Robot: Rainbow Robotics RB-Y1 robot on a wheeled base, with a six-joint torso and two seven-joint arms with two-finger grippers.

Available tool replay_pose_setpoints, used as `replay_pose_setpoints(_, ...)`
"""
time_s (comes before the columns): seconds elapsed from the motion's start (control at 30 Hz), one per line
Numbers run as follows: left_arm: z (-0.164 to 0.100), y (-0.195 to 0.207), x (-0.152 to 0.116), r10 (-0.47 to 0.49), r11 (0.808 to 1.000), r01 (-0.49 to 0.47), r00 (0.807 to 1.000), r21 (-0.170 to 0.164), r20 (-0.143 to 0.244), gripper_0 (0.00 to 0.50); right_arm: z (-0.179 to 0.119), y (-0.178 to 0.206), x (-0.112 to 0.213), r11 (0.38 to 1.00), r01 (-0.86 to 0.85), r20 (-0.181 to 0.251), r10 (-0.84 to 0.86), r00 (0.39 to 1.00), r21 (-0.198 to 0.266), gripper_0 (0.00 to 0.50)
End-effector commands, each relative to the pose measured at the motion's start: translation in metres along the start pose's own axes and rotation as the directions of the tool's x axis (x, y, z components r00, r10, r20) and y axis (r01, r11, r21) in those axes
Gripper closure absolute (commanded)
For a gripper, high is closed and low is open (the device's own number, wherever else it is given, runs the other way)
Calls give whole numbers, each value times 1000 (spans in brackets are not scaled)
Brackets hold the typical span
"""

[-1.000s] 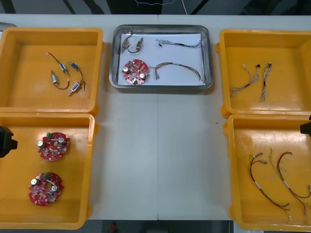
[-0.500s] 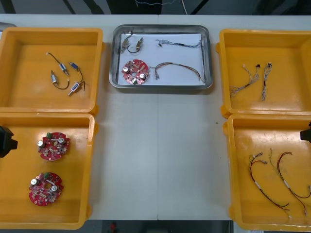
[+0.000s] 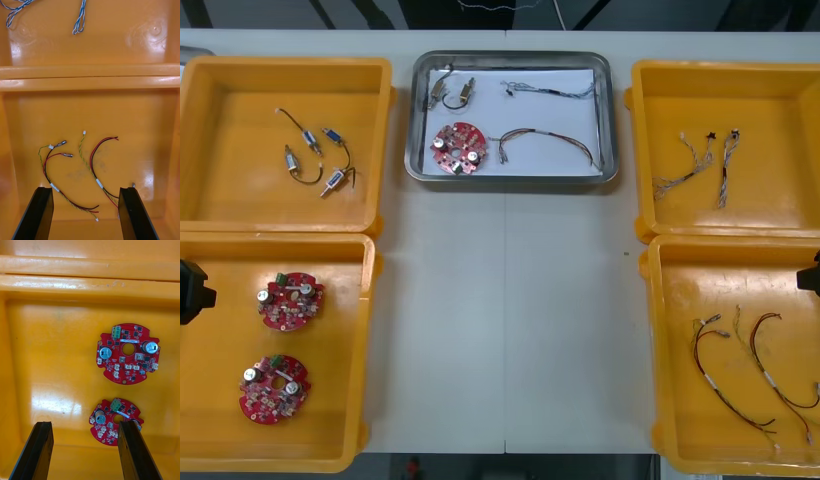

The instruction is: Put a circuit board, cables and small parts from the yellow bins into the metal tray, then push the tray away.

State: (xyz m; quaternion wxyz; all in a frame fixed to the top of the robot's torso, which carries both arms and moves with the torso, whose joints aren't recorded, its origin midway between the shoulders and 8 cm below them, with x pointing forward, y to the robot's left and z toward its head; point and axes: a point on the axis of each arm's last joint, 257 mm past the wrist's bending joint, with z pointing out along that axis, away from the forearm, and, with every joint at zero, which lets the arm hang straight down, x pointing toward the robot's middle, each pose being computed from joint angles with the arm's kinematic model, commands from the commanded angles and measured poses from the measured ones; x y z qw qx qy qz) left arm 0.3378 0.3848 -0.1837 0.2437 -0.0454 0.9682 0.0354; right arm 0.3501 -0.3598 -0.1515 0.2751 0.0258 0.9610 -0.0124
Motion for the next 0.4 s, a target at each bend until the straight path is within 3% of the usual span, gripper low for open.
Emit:
replay_pose_setpoints(0.03, -6, 5, 5, 140, 990, -141, 990, -31, -10, 0, -11, -10, -2, 999, -11, 19, 10, 1000, 35, 0)
replay_pose_setpoints(0.4, -6, 5, 5, 140, 990, -141, 990, -31, -10, 0, -11, -10, -2, 999, -11, 19, 10, 1000, 35, 0)
